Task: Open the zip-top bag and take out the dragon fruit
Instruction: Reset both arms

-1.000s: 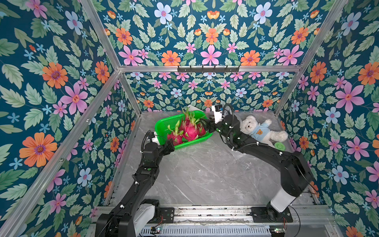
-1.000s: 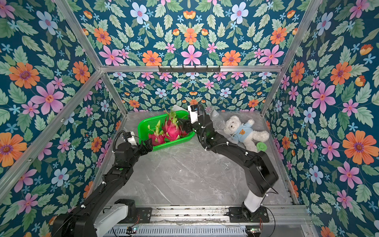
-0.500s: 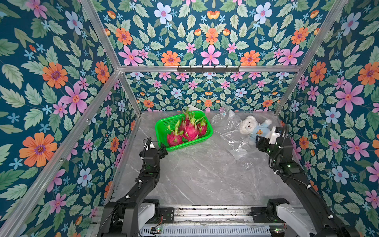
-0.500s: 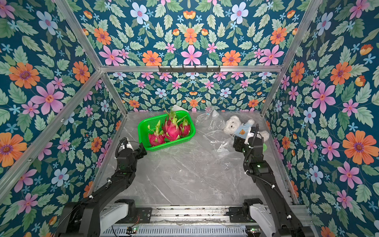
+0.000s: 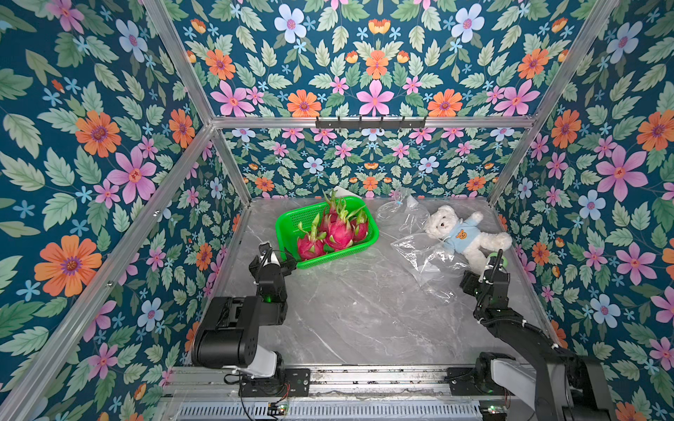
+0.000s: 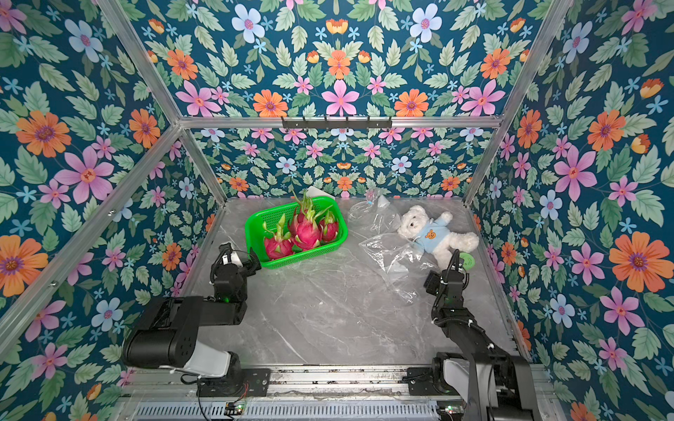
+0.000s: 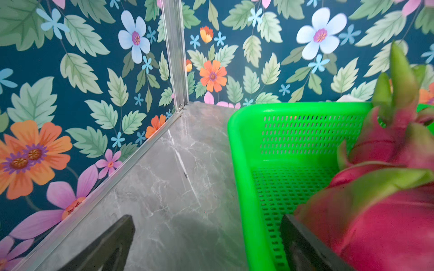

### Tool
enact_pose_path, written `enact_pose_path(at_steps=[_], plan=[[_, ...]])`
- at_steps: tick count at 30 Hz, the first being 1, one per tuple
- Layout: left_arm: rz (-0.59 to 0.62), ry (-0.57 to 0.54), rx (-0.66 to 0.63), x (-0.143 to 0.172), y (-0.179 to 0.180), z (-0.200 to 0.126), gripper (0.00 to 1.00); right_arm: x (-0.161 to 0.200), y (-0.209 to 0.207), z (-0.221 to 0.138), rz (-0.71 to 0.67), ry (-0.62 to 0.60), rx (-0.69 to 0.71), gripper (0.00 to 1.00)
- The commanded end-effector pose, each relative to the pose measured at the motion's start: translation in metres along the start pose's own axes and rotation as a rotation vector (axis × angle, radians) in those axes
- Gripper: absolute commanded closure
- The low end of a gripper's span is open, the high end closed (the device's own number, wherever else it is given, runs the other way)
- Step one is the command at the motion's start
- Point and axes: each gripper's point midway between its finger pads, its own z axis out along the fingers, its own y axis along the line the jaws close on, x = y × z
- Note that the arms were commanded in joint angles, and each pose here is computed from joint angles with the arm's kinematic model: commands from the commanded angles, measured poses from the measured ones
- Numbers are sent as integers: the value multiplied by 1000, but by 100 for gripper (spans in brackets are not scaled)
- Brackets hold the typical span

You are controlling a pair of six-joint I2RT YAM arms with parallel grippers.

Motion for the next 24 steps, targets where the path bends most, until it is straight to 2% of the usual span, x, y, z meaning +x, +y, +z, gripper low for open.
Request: enact_pose_path(at_steps=[1, 3, 5, 7, 9, 11, 12, 14, 16, 18, 24], plan=[[75, 52, 71, 15, -11, 0, 1, -60, 24, 0, -55, -265, -98, 25], [82, 12, 86, 11, -13, -2, 1, -51, 27, 10, -72, -223, -115, 25], [83, 36, 85, 14, -14, -1, 1, -41, 34, 18, -97, -219, -151, 25], [85, 50, 80, 15, -14, 3, 1, -45, 44, 23, -133, -269, -185, 26], [86, 50, 79, 15, -13, 2, 1, -33, 53, 26, -179, -158, -211, 26], [85, 51, 82, 15, -14, 3, 1, -38, 58, 32, -188, -180, -219, 26], [85, 51, 81, 15, -14, 3, 1, -33, 57, 33, -183, -129, -212, 25], [85, 51, 81, 15, -14, 3, 1, -36, 56, 33, -182, -166, -210, 1], [85, 53, 81, 16, -14, 3, 1, -32, 55, 33, -182, -127, -204, 1], [84, 51, 80, 15, -14, 3, 1, -36, 56, 33, -180, -163, -208, 1], [87, 51, 82, 16, -14, 3, 1, -34, 56, 33, -181, -147, -208, 1]])
